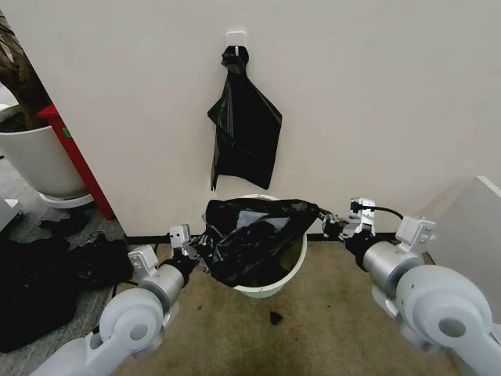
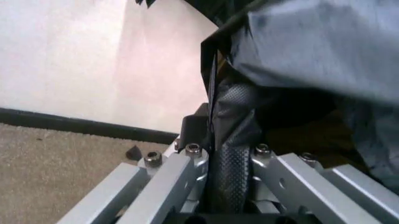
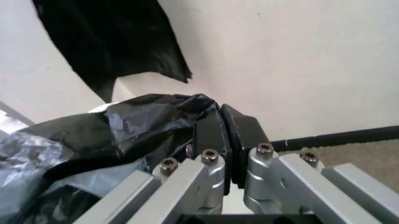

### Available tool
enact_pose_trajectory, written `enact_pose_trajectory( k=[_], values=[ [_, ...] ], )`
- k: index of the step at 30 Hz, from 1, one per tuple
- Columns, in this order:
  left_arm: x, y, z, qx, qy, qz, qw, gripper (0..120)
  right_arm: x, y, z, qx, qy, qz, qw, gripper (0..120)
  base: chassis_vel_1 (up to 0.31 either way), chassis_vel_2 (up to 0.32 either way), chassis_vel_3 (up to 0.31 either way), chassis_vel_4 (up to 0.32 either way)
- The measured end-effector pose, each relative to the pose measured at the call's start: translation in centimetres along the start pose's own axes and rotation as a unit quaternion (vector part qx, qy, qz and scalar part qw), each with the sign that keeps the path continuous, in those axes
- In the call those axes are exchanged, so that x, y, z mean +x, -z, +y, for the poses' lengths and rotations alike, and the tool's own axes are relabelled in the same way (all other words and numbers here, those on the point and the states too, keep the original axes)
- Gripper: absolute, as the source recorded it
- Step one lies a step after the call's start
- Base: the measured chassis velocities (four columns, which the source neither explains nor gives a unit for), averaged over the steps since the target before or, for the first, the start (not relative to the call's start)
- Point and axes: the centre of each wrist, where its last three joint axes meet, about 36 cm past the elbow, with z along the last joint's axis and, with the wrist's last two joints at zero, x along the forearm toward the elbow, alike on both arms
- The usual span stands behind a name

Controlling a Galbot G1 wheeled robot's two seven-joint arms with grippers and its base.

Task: Place the garbage bag over the trash bin.

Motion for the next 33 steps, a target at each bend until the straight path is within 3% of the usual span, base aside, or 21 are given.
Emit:
enact_pose_trajectory(
  k=[11,17,23,26,33],
  values=[
    [0.1,0.2,-0.2,-0.001,-0.010,-0.007,0.9999,5,-1.1,0.1,-0.9,0.030,-0.003,0.024,0.999,0,0.000,0.000,0.000,0.000],
    [-0.6,0.4,0.3,-0.007,0.007,-0.004,0.9999,5,0.9,0.8,0.0,0.087,0.007,-0.011,0.996,23,0.000,0.000,0.000,0.000],
    [-1.2,0.8,0.5,-0.013,0.019,-0.004,0.9997,5,2.2,1.9,0.4,0.084,0.018,-0.018,0.996,39,0.000,0.000,0.000,0.000],
    [-1.5,1.1,0.7,-0.011,0.023,-0.003,0.9997,5,2.6,2.4,0.1,0.077,0.013,-0.020,0.997,56,0.000,0.000,0.000,0.000],
    [-1.9,1.4,1.1,-0.009,0.026,-0.003,0.9996,5,2.3,3.3,-0.8,0.061,0.009,-0.016,0.998,81,0.000,0.000,0.000,0.000]
  ],
)
